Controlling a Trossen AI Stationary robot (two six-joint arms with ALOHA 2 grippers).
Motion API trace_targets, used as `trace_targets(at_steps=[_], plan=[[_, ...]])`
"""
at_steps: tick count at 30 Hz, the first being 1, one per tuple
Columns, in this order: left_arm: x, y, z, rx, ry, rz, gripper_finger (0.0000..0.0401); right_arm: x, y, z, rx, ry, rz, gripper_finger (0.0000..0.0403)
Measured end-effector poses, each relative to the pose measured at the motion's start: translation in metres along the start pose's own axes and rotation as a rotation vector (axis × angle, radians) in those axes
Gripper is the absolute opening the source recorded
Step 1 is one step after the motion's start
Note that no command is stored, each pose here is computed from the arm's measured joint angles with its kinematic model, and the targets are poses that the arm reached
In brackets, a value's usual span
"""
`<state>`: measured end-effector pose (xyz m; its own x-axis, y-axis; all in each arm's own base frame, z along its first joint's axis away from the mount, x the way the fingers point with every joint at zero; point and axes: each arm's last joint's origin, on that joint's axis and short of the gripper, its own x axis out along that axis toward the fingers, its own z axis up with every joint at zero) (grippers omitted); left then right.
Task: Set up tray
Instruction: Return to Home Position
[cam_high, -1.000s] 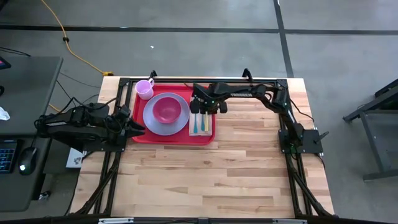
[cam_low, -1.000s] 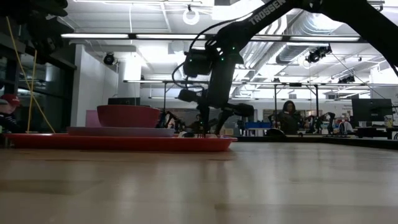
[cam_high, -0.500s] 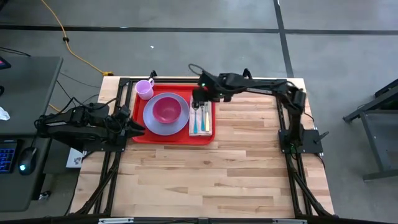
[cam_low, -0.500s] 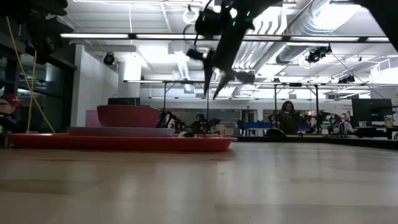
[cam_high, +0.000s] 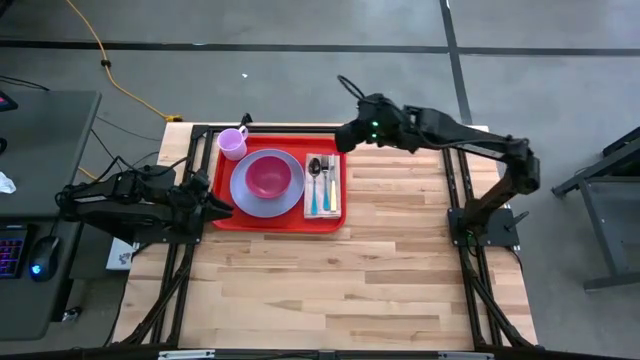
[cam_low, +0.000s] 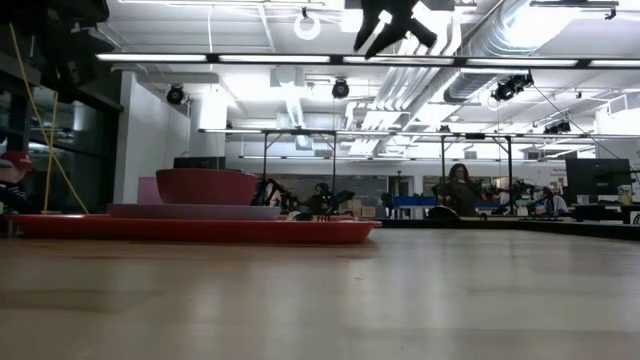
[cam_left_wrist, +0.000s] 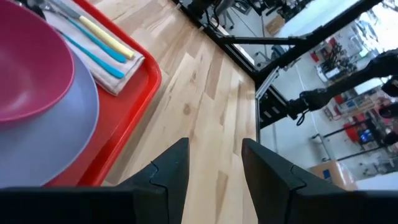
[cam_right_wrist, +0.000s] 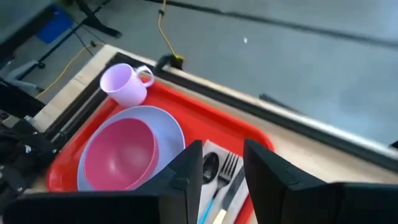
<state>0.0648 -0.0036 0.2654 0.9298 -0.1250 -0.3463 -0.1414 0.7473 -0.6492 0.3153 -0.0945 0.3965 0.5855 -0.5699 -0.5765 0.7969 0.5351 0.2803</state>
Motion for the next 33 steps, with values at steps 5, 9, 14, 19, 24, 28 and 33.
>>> trace_targets(at_steps=[5,9,14,19,24,28,33], plan=[[0.0,0.0,0.0,-0.022,0.0,0.0,0.0179,-0.027,0.0,0.003,-0.095,-0.049,0.03,0.0094],[0.0,0.0,0.0,-0.1,-0.002,0.002,0.0179,-0.041,-0.003,0.004,-0.113,-0.061,0.053,0.0094],[0.0,-0.001,0.001,-0.195,-0.007,-0.006,0.0179,-0.055,-0.009,0.007,-0.113,-0.051,0.085,0.0094],[0.0,-0.006,0.005,-0.104,-0.022,-0.081,0.0179,-0.058,-0.011,0.005,-0.122,-0.022,0.091,0.0094],[-0.002,-0.014,0.011,0.076,-0.064,-0.208,0.0179,-0.058,-0.016,-0.002,-0.161,0.042,0.049,0.0094],[-0.004,-0.022,0.014,0.226,-0.067,-0.342,0.0179,-0.06,-0.017,-0.007,-0.226,0.051,-0.015,0.0094],[-0.005,-0.024,0.013,0.307,-0.041,-0.411,0.0179,-0.064,-0.012,-0.011,-0.303,0.045,-0.006,0.0094]])
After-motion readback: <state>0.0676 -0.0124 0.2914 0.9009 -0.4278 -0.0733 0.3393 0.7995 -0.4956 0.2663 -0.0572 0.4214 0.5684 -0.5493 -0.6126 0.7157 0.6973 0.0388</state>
